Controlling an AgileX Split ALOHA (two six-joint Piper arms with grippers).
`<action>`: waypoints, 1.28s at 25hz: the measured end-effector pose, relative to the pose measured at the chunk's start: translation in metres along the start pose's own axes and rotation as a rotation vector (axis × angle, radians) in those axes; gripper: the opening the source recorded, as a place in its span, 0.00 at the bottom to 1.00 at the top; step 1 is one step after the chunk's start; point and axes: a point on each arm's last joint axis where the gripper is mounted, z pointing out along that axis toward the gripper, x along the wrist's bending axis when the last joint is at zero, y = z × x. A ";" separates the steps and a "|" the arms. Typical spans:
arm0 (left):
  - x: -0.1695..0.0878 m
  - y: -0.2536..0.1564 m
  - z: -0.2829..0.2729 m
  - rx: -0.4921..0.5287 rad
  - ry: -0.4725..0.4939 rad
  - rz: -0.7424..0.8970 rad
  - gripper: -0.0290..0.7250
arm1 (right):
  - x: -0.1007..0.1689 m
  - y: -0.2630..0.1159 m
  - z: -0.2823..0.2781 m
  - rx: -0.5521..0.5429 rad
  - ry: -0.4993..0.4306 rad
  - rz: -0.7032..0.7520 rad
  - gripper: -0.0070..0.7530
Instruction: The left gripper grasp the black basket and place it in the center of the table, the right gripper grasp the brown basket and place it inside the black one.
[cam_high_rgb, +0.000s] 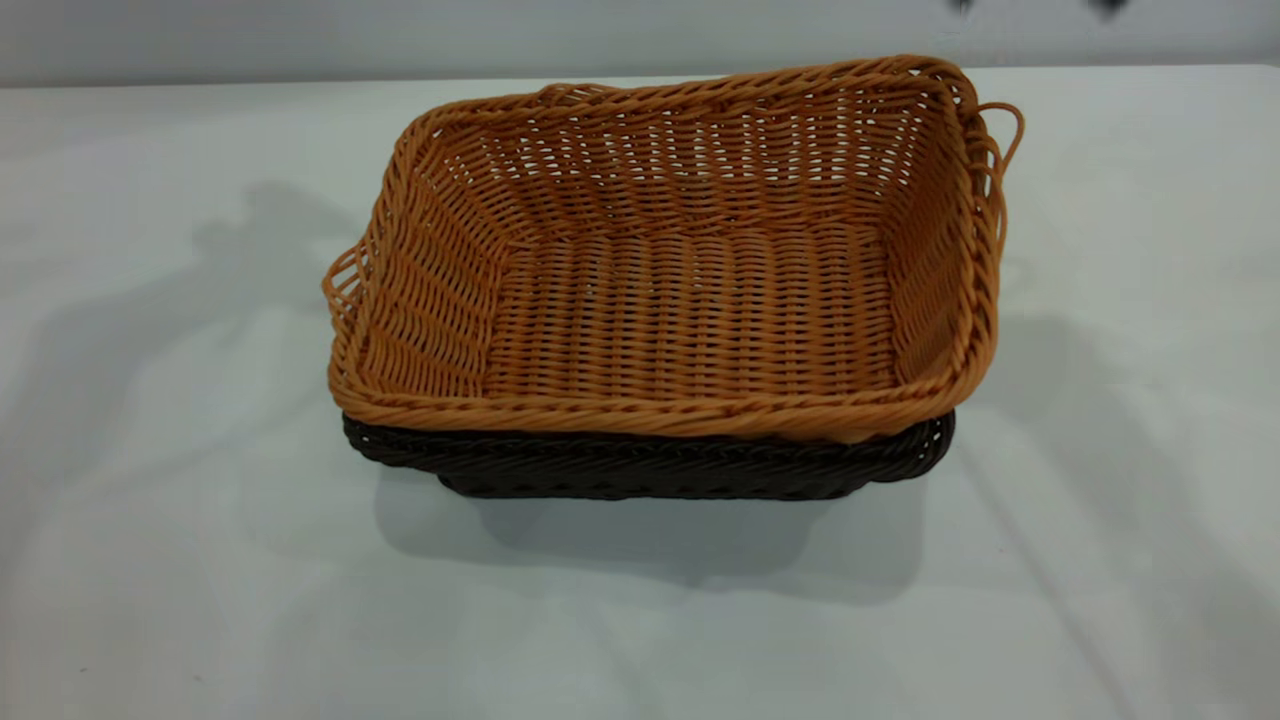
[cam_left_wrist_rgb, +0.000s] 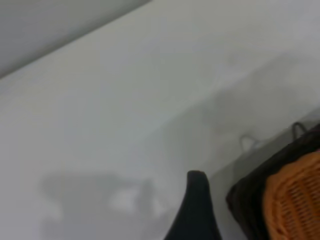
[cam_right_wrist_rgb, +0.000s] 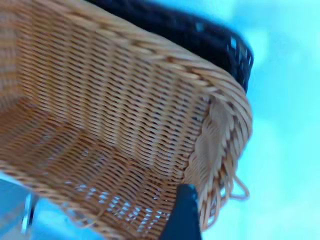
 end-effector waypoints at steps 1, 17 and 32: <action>-0.004 0.004 -0.012 -0.010 -0.001 0.000 0.77 | 0.004 -0.003 -0.018 -0.044 0.001 -0.022 0.79; -0.068 0.001 -0.192 0.023 0.180 -0.197 0.77 | 0.058 -0.161 -0.206 -0.483 0.105 -0.242 0.79; -0.127 -0.139 -0.229 0.112 0.186 -0.244 0.77 | 0.040 -0.277 -0.138 -0.423 0.100 -0.221 0.78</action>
